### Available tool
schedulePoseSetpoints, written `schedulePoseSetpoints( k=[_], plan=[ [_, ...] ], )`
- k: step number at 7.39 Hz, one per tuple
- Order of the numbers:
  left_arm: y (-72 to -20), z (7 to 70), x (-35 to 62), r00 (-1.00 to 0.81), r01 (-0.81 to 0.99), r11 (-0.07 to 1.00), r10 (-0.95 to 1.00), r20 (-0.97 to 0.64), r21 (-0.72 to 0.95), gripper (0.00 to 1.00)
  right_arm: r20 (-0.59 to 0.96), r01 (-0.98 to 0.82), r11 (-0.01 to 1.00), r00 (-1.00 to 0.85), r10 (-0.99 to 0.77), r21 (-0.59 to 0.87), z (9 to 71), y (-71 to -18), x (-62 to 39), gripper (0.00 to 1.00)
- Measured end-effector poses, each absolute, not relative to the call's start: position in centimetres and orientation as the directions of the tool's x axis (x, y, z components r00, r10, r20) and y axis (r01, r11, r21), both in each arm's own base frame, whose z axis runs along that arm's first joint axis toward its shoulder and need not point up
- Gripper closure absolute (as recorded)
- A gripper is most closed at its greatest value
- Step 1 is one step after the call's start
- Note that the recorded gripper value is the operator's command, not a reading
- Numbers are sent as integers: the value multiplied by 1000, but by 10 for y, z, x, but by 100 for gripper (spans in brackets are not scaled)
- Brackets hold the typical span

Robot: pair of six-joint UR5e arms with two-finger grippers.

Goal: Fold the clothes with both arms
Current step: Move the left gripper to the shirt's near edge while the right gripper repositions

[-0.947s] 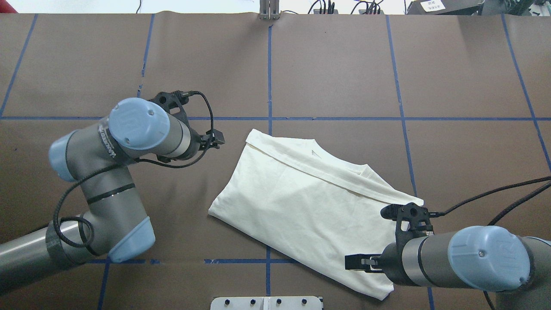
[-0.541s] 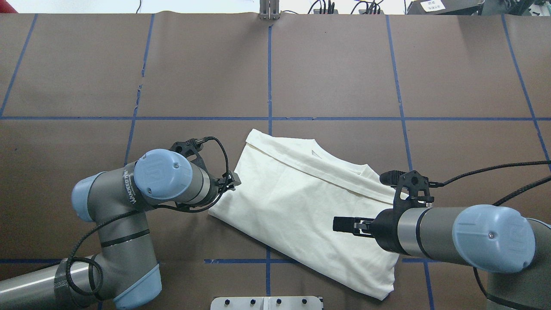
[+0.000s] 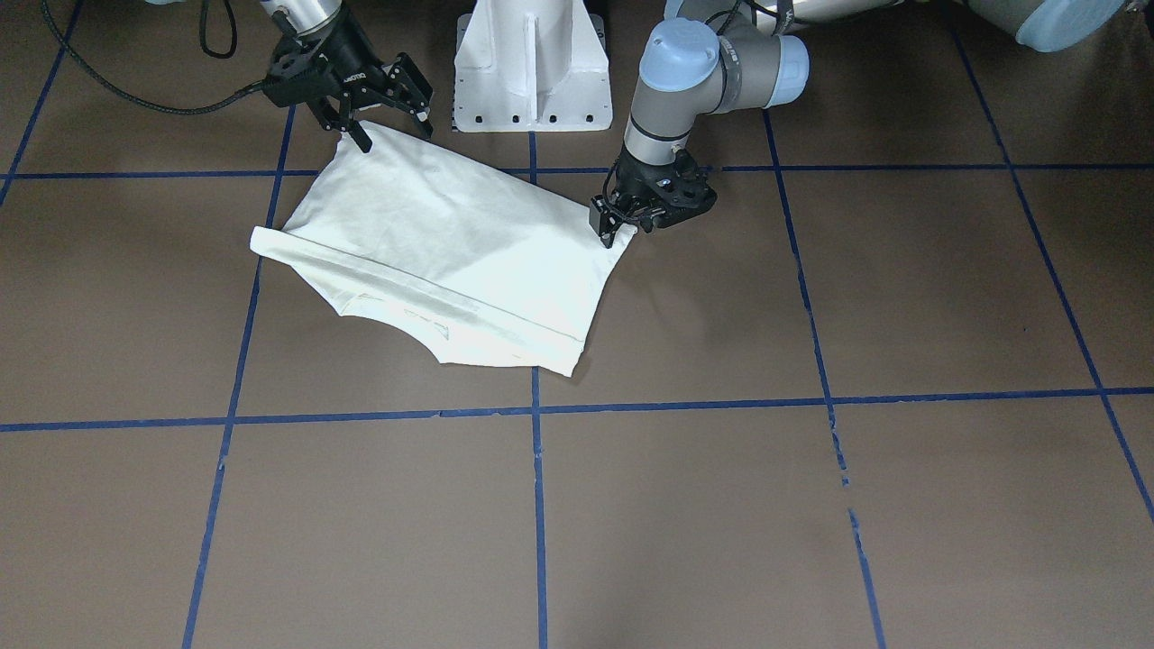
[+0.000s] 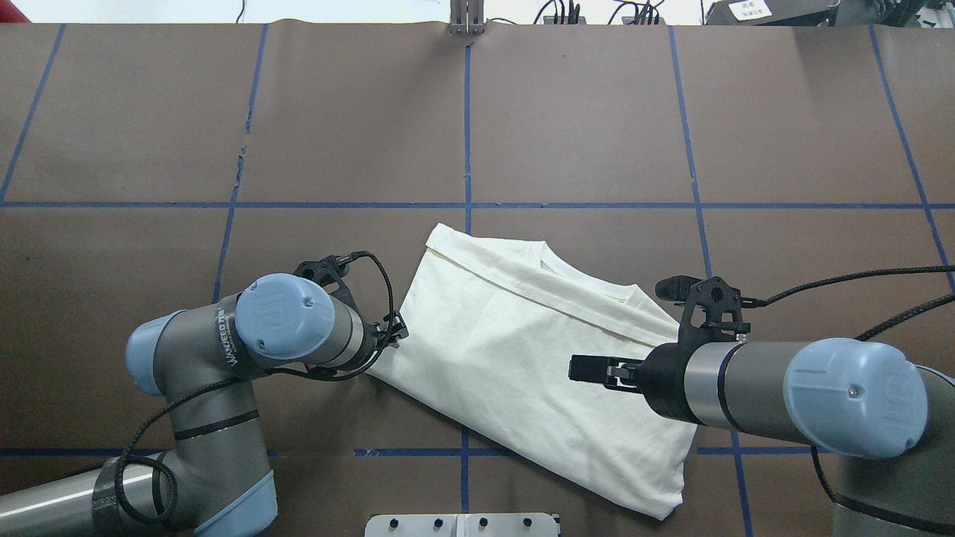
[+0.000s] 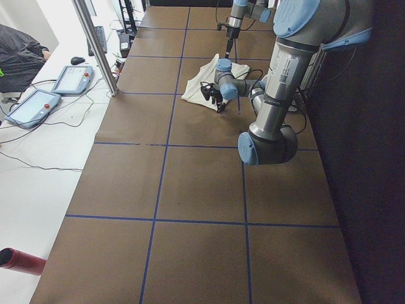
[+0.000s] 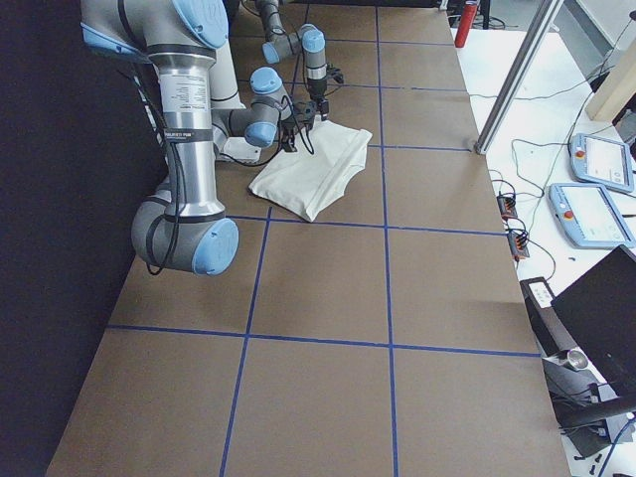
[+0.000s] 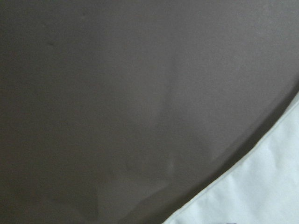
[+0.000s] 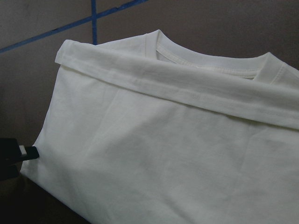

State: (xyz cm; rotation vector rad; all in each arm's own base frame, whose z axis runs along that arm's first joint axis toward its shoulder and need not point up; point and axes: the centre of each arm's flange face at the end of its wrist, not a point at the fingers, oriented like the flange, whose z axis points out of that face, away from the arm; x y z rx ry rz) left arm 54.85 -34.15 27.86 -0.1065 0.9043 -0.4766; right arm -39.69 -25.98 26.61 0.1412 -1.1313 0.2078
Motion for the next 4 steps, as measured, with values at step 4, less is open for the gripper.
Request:
schedulePoseSetpoints(
  k=[4],
  plan=[
    [-338,276,548,522,342,896,-432,-736,-283,100,909,-253,968,405,102,4,265,-268,-391,0]
  ],
)
